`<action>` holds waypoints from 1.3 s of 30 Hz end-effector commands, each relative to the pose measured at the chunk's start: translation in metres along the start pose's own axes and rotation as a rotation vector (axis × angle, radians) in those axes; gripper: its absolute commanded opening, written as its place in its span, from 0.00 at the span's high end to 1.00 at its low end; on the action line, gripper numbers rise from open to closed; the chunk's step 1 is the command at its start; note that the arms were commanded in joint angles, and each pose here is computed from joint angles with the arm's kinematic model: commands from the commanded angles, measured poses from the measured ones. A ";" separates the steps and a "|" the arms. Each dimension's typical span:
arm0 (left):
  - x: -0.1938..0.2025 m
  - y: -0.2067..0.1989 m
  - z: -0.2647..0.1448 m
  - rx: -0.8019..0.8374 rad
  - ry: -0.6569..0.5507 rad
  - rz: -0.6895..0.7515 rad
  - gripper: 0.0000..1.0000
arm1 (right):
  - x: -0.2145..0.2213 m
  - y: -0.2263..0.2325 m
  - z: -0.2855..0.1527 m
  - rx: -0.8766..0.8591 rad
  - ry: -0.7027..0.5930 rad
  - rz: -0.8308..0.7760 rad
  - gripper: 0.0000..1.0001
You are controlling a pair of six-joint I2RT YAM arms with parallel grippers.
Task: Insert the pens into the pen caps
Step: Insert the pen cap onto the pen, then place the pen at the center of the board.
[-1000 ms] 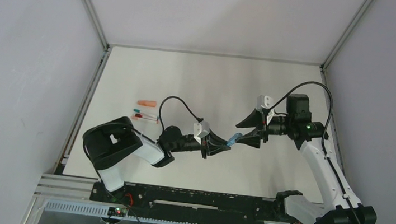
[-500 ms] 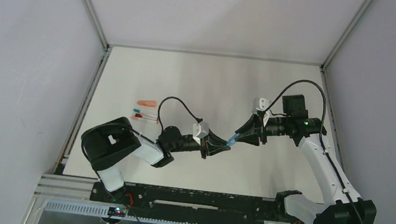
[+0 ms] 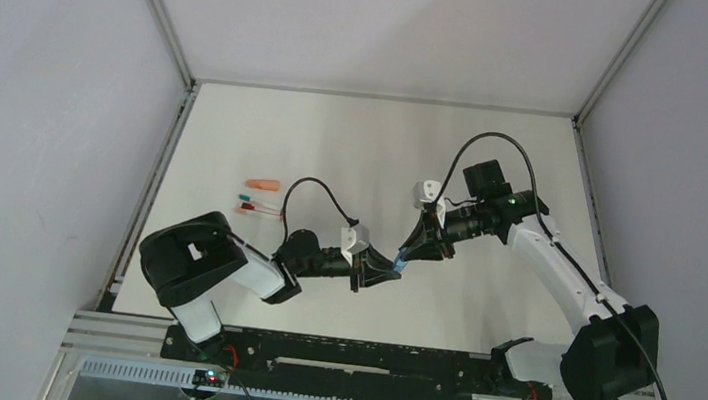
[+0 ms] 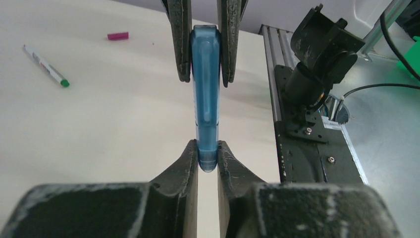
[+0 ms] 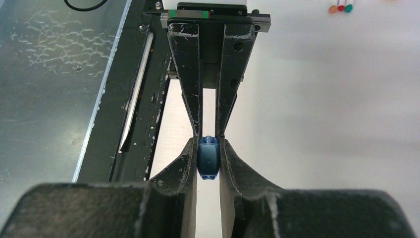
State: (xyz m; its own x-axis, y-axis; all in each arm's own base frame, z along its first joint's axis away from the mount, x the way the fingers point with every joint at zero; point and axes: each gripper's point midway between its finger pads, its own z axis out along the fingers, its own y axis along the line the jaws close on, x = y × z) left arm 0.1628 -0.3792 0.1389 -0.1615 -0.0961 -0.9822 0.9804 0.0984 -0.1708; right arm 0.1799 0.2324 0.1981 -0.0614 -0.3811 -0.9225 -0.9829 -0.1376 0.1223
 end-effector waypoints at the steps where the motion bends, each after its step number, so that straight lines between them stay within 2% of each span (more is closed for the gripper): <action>1: -0.058 0.005 -0.005 -0.032 -0.175 0.092 1.00 | 0.015 0.007 0.011 -0.050 0.071 0.075 0.91; 4: -0.062 0.007 -0.009 -0.040 -0.183 0.067 1.00 | 0.019 0.004 0.013 -0.055 0.091 0.110 0.88; 5: -0.061 0.008 -0.009 -0.041 -0.181 0.061 1.00 | 0.019 0.003 0.012 -0.055 0.094 0.117 0.84; 9: -0.058 0.009 -0.006 -0.029 -0.171 0.036 1.00 | 0.007 0.005 0.007 -0.050 0.053 0.119 0.53; 13: -0.055 0.010 -0.005 -0.035 -0.166 0.023 1.00 | -0.014 0.001 -0.012 0.019 -0.026 0.113 0.28; 17: -0.054 0.012 -0.005 -0.040 -0.164 0.006 1.00 | -0.027 -0.004 -0.039 0.112 -0.087 0.095 0.11; 24: -0.056 0.025 -0.012 -0.112 -0.182 -0.055 1.00 | -0.018 -0.010 -0.056 0.218 -0.079 0.025 0.06; 29: -0.056 0.056 -0.034 -0.263 -0.228 -0.237 1.00 | -0.011 -0.015 -0.057 0.258 -0.048 -0.002 0.06; 35: -0.043 0.093 -0.068 -0.410 -0.279 -0.537 1.00 | -0.004 -0.021 -0.054 0.276 -0.009 -0.002 0.06; 39: -0.035 0.104 -0.092 -0.499 -0.312 -0.635 1.00 | -0.002 -0.023 -0.051 0.282 0.007 -0.003 0.06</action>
State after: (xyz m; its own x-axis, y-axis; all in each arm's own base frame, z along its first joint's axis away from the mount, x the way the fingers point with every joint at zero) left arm 0.2571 -0.2950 0.1457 -0.4936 -0.4301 -0.7559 0.6594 0.3816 -0.6477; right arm 0.2071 0.1881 0.2170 -0.0861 -0.3743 -0.9233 -0.9926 0.1121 0.0471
